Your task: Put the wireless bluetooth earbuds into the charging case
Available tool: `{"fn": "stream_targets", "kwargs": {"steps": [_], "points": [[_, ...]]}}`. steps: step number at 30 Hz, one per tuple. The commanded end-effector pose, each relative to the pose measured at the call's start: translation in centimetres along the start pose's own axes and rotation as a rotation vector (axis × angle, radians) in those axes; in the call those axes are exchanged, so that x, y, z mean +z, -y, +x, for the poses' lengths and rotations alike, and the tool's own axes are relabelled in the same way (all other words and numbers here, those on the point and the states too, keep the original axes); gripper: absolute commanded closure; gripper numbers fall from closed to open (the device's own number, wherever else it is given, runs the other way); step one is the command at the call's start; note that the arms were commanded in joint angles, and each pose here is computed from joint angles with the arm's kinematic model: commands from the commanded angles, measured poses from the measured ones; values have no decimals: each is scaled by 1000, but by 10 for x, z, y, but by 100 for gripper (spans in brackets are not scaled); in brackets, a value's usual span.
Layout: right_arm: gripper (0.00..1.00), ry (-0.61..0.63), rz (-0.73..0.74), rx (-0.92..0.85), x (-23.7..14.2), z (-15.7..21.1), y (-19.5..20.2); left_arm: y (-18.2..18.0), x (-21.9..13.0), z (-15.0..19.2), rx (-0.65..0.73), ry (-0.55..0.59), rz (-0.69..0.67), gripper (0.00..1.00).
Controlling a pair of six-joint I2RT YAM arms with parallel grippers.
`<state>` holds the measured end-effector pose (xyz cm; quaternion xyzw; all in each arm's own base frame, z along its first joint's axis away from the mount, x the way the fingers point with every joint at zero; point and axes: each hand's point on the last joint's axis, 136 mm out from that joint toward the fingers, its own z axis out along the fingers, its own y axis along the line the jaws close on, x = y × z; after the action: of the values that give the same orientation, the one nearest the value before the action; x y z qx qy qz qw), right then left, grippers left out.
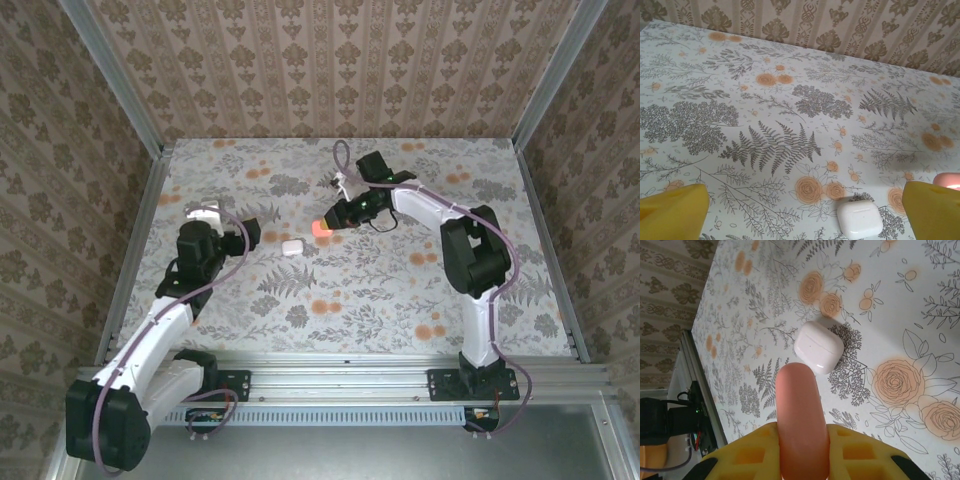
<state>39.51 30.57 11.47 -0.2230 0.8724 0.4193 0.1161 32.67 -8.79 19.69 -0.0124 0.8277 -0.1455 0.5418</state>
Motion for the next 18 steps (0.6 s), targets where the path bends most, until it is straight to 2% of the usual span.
{"fn": "stream_targets", "kwargs": {"steps": [1, 18], "points": [[79, -57, 19, 92, 10, 7, 8, -8, 3, 12, -30, -46, -25, 0], [79, -166, 54, 212, 41, 22, 40, -16, 20, 26, -45, -115, -44, 0]]}}
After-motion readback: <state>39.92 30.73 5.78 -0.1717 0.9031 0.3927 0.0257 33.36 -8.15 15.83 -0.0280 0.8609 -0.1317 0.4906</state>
